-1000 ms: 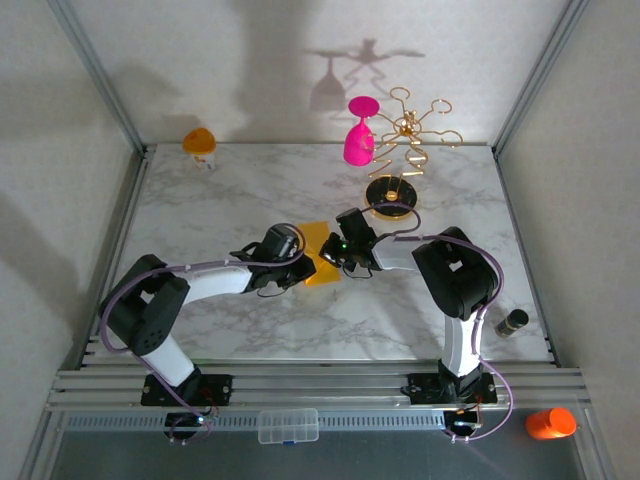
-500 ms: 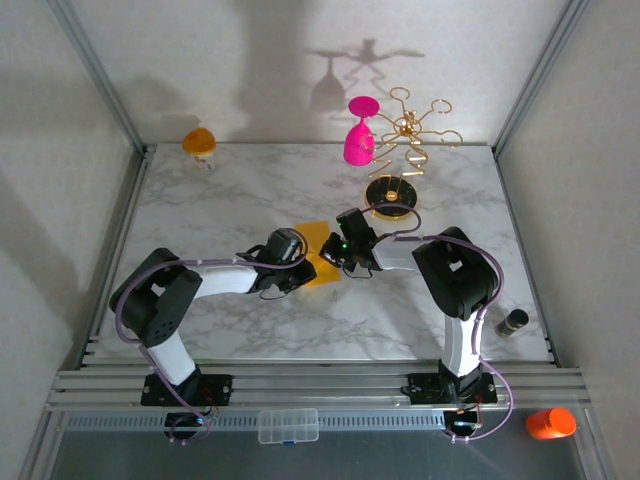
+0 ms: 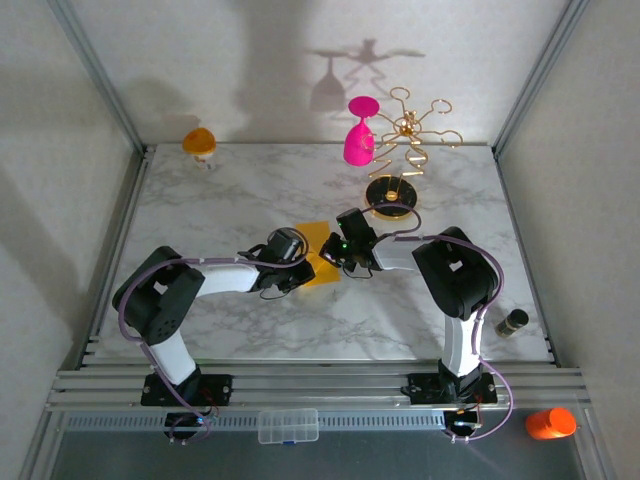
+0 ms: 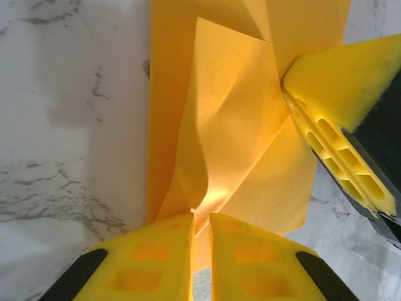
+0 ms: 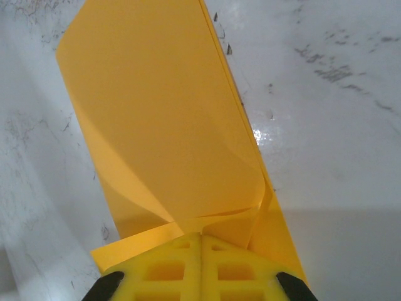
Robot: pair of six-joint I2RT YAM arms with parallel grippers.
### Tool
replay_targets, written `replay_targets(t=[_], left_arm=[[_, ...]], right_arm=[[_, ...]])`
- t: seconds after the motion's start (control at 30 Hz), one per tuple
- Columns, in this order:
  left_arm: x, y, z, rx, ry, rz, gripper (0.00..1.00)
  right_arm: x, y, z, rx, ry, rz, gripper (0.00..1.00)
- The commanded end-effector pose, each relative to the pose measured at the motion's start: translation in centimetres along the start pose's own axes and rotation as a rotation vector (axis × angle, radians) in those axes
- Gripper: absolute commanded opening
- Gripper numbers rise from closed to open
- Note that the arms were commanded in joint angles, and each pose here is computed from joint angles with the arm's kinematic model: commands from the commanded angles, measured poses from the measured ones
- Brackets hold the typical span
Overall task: Fold a paper plane with a square sheet of paper (pick it up from the middle)
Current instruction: Fold the triangle a second time at the center of the table.
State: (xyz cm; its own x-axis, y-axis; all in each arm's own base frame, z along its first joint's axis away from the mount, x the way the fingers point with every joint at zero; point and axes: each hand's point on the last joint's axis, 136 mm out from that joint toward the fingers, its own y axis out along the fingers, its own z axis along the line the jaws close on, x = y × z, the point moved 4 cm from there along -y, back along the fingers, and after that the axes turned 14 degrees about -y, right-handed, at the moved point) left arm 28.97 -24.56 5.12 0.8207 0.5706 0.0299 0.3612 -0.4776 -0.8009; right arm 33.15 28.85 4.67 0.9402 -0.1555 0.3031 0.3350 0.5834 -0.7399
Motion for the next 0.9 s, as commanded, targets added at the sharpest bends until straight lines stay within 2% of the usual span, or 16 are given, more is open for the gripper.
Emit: replay_targets(t=[0.0, 0.23, 0.47, 0.6, 0.87], left_arm=[[0.4, 0.4, 0.7, 0.049, 0.013, -0.026, 0.13], [0.3, 0.7, 1.8, 0.106, 0.011, -0.028, 0.08], [0.3, 0.8, 2.5, 0.151, 0.024, -0.026, 0.00], [0.3, 0.9, 2.5, 0.151, 0.031, -0.021, 0.00], [0.2, 1.1, 2.6, 0.157, 0.032, -0.011, 0.00]], right_arm=[[-3.5, 0.7, -5.8, -0.213, 0.066, 0.115, 0.01], [-1.8, -0.1, -3.8, -0.154, 0.000, 0.066, 0.01], [1.8, -2.6, 2.5, 0.097, -0.209, -0.037, 0.01], [0.1, -2.4, 3.0, 0.149, -0.209, 0.012, 0.00], [-2.4, -1.1, 2.7, 0.129, -0.222, 0.075, 0.00]])
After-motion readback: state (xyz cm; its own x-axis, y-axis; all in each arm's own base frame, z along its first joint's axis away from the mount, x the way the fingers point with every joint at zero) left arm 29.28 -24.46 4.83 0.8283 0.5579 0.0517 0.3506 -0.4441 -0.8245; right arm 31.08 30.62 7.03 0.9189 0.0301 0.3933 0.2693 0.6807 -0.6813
